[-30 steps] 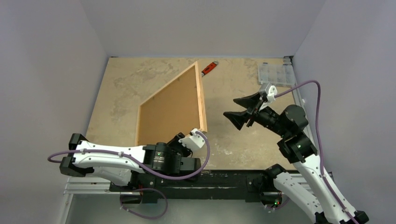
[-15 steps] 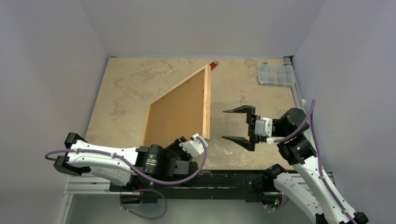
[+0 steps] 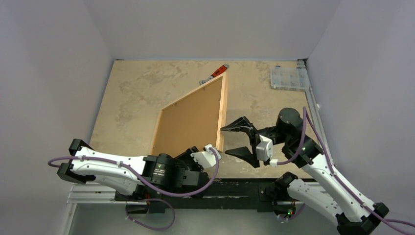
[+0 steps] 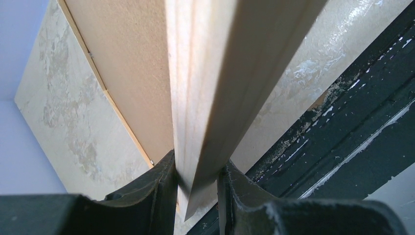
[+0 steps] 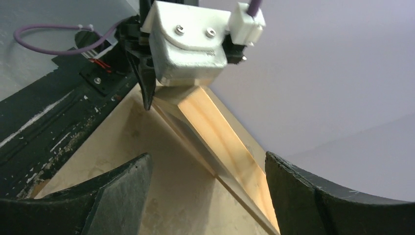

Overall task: Put the photo into the frame
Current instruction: Turn over the photo frame at the center of the board.

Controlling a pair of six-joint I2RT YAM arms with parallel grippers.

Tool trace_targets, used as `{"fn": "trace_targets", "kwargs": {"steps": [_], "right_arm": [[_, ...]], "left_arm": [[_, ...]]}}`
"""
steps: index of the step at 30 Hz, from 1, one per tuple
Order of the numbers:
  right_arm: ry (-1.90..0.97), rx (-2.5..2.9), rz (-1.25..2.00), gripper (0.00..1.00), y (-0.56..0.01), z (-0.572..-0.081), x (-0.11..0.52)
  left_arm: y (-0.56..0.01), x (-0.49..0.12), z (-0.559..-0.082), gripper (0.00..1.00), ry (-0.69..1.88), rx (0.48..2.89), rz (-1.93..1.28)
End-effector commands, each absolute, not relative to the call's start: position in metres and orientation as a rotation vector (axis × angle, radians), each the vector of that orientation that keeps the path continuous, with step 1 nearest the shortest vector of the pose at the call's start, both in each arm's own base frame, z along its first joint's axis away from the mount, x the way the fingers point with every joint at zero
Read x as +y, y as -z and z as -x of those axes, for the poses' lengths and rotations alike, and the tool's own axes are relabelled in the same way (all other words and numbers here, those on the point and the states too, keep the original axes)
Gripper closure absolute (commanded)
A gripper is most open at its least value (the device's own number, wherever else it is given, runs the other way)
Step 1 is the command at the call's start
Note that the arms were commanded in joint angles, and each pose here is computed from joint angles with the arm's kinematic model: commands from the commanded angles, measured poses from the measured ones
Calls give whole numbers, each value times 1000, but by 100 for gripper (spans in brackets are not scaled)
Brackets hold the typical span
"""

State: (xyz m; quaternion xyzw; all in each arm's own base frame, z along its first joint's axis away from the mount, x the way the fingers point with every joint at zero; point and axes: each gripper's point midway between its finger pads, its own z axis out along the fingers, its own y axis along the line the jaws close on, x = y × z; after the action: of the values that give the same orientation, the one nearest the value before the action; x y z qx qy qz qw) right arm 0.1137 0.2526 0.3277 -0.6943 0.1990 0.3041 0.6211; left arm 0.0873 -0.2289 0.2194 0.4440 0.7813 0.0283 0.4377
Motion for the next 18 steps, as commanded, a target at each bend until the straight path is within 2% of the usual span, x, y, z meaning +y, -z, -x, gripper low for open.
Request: {"fn": "trace_targets", "kwargs": {"steps": [1,7,10,12,18], "right_arm": [[-608,360,1636,19,-334,-111,269],[-524,351,1692,21,-325,-111,287],[-500,348,1697,26,-324,-112,290],[-492,359,1721,34,-318,-113,290],[-479,380,1785,70,-309,-113,288]], "left_arm": [[-237,-272,-64,100,243,1983,-994],[-234,-274,-60,100,253,1993,-1011],[-233,-275,-58,100,254,1993,-1016],[-233,-274,-58,100,251,1992,-1016],[-237,-273,-60,100,254,1982,-999]]}}
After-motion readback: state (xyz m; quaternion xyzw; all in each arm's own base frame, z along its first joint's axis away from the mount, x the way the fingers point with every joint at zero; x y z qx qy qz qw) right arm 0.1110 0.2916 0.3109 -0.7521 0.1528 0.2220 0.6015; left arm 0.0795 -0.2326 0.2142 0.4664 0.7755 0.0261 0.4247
